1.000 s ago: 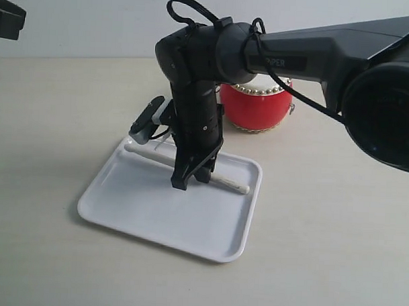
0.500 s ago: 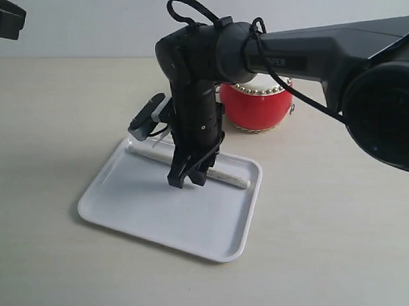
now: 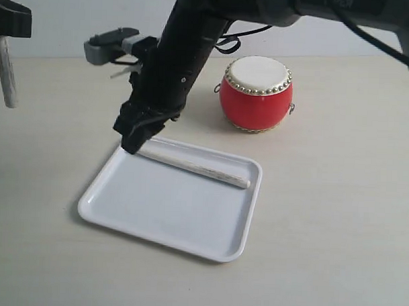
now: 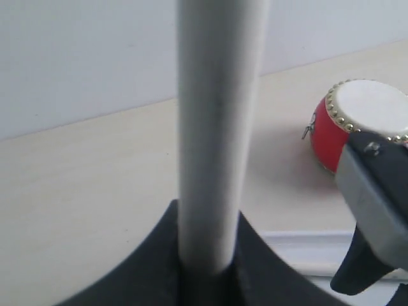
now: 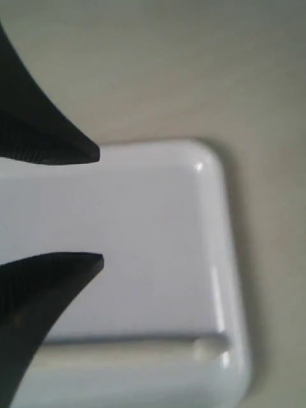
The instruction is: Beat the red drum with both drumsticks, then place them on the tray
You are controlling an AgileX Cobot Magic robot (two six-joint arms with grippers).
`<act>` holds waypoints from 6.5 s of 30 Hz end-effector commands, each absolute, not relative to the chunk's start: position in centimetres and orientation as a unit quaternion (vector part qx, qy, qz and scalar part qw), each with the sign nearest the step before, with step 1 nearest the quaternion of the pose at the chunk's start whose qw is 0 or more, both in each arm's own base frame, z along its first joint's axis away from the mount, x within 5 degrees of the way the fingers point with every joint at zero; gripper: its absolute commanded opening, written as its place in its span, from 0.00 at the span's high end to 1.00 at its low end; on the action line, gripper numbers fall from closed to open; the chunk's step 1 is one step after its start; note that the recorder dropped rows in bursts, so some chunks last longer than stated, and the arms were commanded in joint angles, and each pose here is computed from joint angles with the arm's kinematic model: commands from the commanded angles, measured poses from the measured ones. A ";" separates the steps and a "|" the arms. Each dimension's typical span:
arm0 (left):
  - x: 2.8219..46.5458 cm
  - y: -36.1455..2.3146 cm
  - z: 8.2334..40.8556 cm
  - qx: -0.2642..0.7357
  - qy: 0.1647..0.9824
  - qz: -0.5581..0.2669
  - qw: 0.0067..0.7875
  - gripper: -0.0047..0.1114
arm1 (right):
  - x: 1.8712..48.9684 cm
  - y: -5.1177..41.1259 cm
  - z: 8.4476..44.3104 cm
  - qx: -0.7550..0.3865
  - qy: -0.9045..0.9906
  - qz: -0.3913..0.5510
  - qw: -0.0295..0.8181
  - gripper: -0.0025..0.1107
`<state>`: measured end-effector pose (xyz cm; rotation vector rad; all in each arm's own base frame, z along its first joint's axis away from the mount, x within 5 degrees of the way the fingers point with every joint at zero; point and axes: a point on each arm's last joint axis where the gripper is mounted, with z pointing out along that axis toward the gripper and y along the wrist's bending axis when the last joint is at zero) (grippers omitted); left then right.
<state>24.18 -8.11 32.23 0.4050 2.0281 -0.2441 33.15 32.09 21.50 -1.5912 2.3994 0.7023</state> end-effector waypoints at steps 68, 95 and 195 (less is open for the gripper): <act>29.3 -3.9 23.9 0.095 0.740 -0.527 0.407 0.96 | 34.6 33.0 25.0 -0.497 0.663 0.521 0.208 0.59; 28.4 -7.7 23.8 0.163 0.729 -0.543 0.385 0.96 | 33.9 33.5 24.0 -0.508 0.657 0.529 0.173 0.60; 29.2 0.7 24.2 0.091 0.742 -0.460 0.479 0.96 | 28.5 28.4 12.5 -0.580 0.810 0.050 -0.073 0.98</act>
